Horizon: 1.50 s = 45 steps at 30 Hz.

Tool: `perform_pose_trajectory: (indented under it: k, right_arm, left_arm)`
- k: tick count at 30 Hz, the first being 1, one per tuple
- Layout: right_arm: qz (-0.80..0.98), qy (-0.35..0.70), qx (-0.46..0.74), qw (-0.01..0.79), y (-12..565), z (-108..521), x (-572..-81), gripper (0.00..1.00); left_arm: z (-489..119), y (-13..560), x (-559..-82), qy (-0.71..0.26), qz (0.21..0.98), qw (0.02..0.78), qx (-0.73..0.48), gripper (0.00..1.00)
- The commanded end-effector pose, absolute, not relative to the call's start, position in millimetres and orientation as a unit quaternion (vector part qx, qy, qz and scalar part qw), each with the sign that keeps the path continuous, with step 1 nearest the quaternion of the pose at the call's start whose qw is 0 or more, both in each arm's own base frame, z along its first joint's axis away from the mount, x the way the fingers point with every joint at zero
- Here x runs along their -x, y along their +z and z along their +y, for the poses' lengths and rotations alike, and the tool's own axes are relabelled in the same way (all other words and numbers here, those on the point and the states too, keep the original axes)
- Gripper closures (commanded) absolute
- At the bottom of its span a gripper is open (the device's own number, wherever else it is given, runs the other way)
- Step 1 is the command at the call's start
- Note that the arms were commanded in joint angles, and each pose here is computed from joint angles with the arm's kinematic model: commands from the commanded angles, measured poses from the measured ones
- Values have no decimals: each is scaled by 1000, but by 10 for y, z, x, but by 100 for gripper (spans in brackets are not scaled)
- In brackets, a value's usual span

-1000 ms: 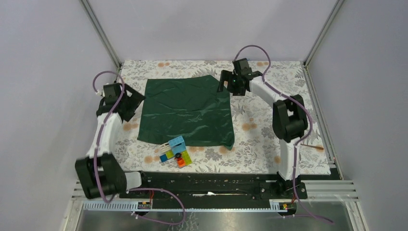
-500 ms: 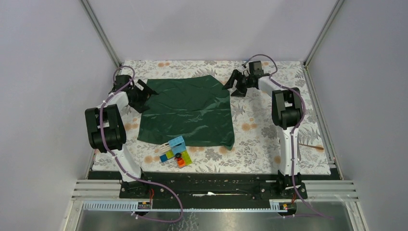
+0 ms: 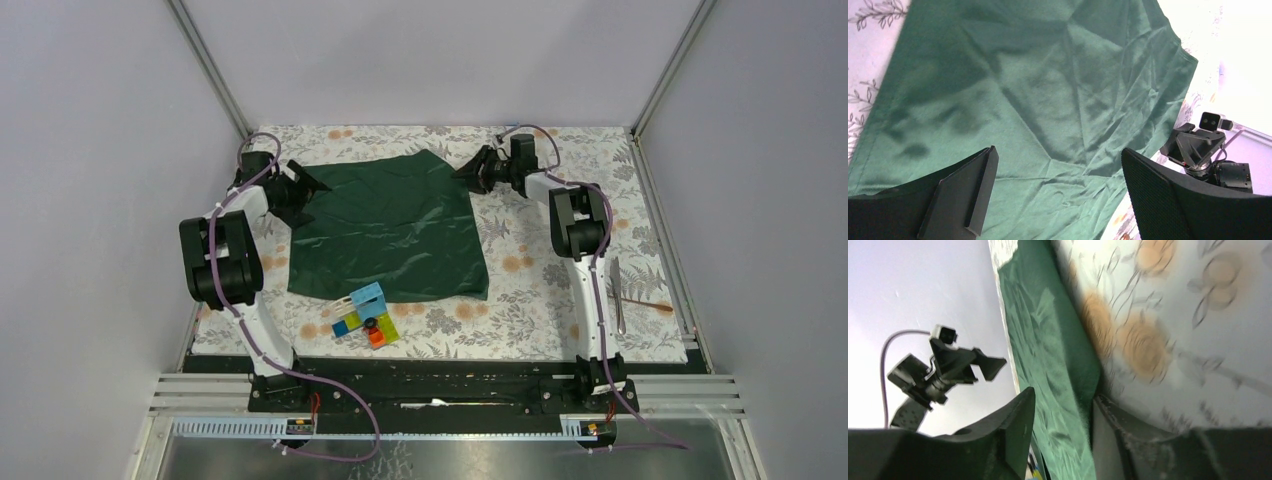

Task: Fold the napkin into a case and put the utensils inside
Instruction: Flatten out the crumpled napkin at the center of the board.

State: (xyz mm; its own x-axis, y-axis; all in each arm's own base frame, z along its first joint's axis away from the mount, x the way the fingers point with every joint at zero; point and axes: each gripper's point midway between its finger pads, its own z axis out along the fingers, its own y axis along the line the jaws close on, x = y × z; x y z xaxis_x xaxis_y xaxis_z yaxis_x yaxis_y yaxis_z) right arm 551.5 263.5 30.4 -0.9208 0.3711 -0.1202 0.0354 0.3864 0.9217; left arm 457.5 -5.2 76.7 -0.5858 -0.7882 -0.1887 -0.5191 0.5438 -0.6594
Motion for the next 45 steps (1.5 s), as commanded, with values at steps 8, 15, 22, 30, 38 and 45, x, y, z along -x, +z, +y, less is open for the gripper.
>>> perform_pose_trajectory:
  k: [8, 15, 22, 30, 38, 45]
  right_arm:
    - [761, 574, -126, 277, 744, 2450, -6225, 100]
    - [750, 541, -132, 356, 1075, 1921, -6462, 100]
    - [767, 518, -112, 362, 1012, 1806, -6402, 99]
    - [749, 546, -129, 352, 1006, 1865, -6518, 48]
    - [713, 586, -158, 351, 921, 2007, -6712, 20]
    - [667, 623, -102, 396, 1552, 2284, -6769, 35]
  left_arm:
    - [-84, 804, -5136, -323, 829, 256, 378, 1]
    - [-357, 486, -5512, -349, 832, 230, 365, 1]
    - [-471, 177, -5835, -368, 827, 213, 367, 1]
    - [-463, 423, -6055, -377, 838, 228, 322, 1]
    - [-547, 1279, -5750, -366, 858, 274, 236, 1]
    - [-602, 1569, -5203, -346, 870, 279, 214, 1]
